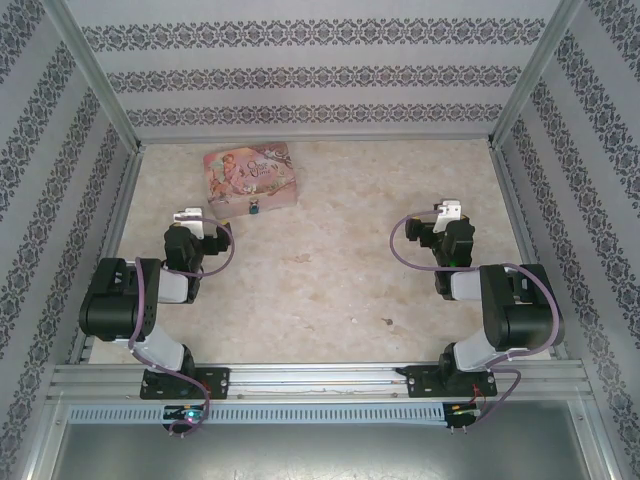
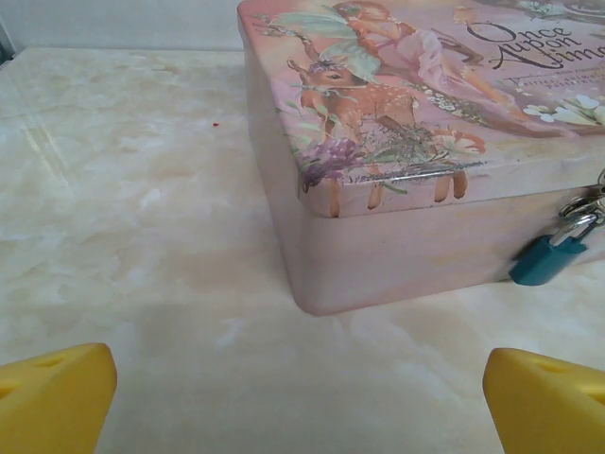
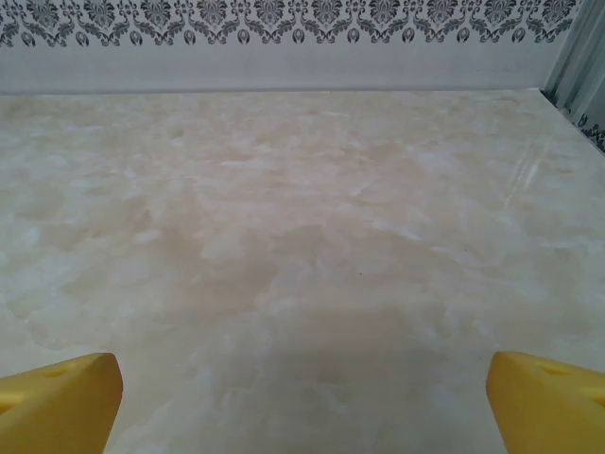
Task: Unlock the padlock with the key
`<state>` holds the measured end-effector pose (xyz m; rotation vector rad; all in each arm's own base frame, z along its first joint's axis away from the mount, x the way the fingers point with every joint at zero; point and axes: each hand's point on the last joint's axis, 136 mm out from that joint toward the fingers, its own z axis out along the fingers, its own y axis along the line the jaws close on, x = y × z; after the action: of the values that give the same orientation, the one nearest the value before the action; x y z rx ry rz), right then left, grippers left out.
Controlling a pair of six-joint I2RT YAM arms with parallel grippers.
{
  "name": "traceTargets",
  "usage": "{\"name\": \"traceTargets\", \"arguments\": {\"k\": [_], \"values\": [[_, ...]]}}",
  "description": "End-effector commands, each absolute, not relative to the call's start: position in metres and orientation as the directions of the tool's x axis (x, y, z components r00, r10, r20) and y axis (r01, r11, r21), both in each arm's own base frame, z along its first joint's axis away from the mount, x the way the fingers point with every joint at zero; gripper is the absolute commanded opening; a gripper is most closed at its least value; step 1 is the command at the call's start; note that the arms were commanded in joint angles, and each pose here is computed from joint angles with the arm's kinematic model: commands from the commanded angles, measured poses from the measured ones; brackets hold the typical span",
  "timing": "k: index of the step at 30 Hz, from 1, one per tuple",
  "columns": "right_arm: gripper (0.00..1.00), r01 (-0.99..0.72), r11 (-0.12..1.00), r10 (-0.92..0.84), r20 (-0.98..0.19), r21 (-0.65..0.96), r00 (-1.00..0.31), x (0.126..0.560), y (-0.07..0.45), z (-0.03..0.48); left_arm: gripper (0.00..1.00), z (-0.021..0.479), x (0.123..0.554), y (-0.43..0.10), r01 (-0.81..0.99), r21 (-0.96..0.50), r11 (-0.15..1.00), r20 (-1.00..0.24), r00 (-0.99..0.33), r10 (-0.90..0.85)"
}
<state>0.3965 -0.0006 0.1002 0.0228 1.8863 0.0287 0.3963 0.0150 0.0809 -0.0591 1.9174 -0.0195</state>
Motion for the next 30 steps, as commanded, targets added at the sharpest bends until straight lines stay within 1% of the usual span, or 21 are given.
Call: {"name": "traceTargets", "arguments": {"k": [1,30], "values": [[0.98,0.006,0.999,0.041,-0.956,0.041,-0.289,0.3987,0.0007,0.1062,0.99,0.0878,0.4000,0.0060,0.015,-0.030,0.999,-0.944,-0.328,-0.024],[0.98,0.008,0.999,0.042,-0.956,0.042,-0.289,0.3984,0.0005,0.1064,0.99,0.0889,0.3987,0.0062,0.012,-0.035,0.999,-0.947,-0.319,-0.029]]}}
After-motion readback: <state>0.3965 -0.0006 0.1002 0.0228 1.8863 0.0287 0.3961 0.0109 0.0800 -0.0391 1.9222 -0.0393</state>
